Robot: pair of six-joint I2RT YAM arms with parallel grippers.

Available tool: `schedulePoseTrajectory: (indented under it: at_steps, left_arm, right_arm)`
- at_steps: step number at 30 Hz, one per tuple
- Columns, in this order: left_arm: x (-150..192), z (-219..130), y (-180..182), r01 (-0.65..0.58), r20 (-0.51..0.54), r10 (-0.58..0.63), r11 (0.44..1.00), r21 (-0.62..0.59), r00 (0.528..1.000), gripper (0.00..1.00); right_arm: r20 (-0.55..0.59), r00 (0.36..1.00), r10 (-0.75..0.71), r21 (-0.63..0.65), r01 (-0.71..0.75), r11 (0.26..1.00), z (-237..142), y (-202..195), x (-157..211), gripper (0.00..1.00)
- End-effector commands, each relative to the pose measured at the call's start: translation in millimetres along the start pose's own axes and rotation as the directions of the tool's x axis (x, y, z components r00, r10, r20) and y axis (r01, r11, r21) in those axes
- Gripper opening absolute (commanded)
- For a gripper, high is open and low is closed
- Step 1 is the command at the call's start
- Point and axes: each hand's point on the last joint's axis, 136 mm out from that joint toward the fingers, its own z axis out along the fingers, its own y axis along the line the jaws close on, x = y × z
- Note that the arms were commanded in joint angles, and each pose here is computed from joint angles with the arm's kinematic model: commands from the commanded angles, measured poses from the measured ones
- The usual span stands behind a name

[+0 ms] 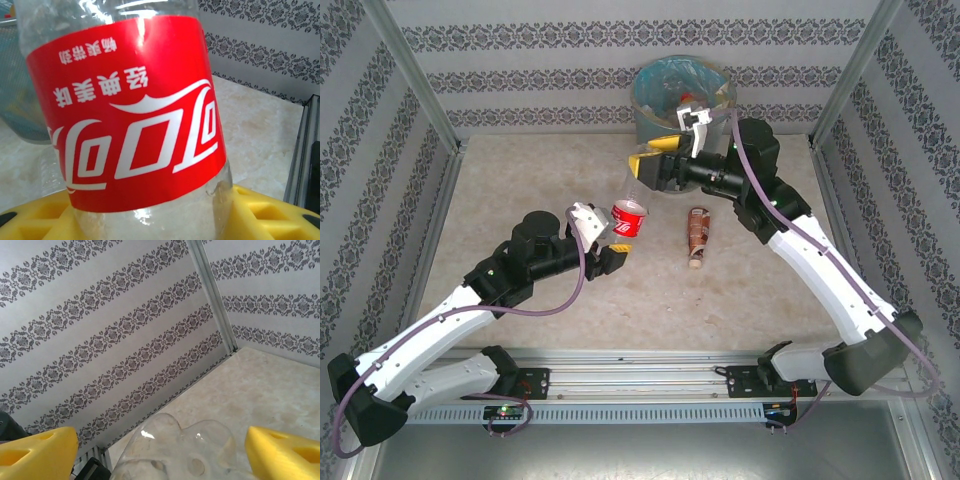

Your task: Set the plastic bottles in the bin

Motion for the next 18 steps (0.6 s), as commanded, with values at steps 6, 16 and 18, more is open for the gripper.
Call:
schedulePoseTrajectory:
  at_steps: [6, 16, 18]
  left_arm:
    - [-14, -4, 3, -0.040, 0.061, 0.041, 0.999, -0.011, 0.997, 0.56]
    - [-27, -14, 23, -0.010, 0.118, 0.027, 0.990, -0.139, 0.993, 0.89]
    - [-26, -17, 31, -0.001, 0.136, 0.027, 0.982, -0.189, 0.990, 0.96]
  right_arm:
    - [0.005, 1.000, -0.025, -0.077, 0.025, 0.997, 0, 20, -13, 0.65]
    - [0.092, 0.978, -0.187, 0.077, 0.180, 0.981, -12, 19, -57, 0.43]
    - [0.135, 0.950, -0.282, 0.195, 0.253, 0.948, -20, 12, -82, 0.42]
